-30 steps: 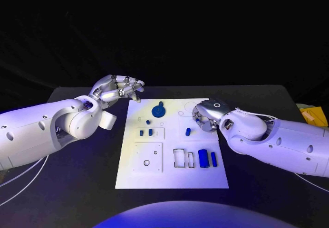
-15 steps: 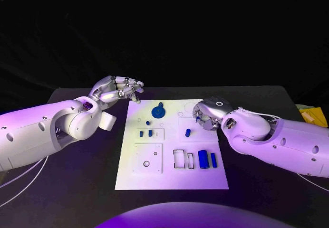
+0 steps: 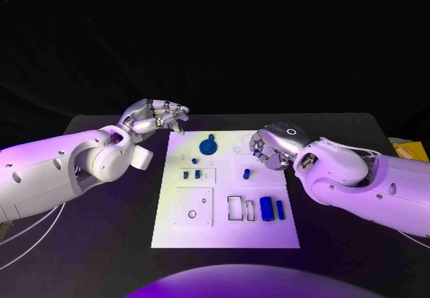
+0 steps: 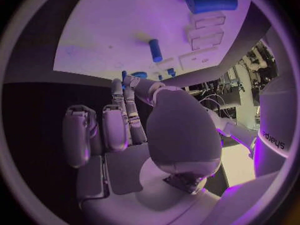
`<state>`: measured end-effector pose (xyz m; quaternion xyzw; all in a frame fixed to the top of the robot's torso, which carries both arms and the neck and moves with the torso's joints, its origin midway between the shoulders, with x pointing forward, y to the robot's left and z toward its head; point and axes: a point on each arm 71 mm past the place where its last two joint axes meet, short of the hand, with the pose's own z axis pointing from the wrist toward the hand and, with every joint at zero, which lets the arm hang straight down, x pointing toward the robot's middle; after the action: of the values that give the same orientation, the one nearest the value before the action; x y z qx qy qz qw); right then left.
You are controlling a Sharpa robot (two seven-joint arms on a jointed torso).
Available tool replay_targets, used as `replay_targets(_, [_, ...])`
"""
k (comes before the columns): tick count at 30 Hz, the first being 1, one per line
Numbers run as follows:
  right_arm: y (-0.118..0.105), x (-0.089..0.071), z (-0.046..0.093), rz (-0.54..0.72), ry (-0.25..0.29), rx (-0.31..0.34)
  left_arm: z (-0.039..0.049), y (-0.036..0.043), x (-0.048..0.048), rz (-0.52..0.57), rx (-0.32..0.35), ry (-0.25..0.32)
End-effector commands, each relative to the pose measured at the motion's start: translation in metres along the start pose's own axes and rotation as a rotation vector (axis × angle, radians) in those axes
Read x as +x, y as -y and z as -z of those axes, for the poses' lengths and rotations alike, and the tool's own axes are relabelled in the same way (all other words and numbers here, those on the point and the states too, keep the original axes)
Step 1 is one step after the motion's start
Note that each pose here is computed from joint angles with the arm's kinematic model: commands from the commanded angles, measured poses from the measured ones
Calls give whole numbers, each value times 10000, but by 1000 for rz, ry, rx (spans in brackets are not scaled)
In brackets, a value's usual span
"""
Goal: Assemble the parts on the task board
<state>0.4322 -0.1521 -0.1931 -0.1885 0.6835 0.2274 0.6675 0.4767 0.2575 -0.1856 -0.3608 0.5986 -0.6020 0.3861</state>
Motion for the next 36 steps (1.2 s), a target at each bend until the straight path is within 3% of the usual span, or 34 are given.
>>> replay_targets(1, [-168, -58, 14, -29, 8, -34, -18, 7, 25, 15, 9, -16])
replay_targets(13, [-739, -58, -68, -89, -1, -176, -55, -5, 41, 19, 11, -22])
replay_targets(36, [-1194, 548, -78, -180, -100, -252, -103, -8, 119, 26, 12, -39])
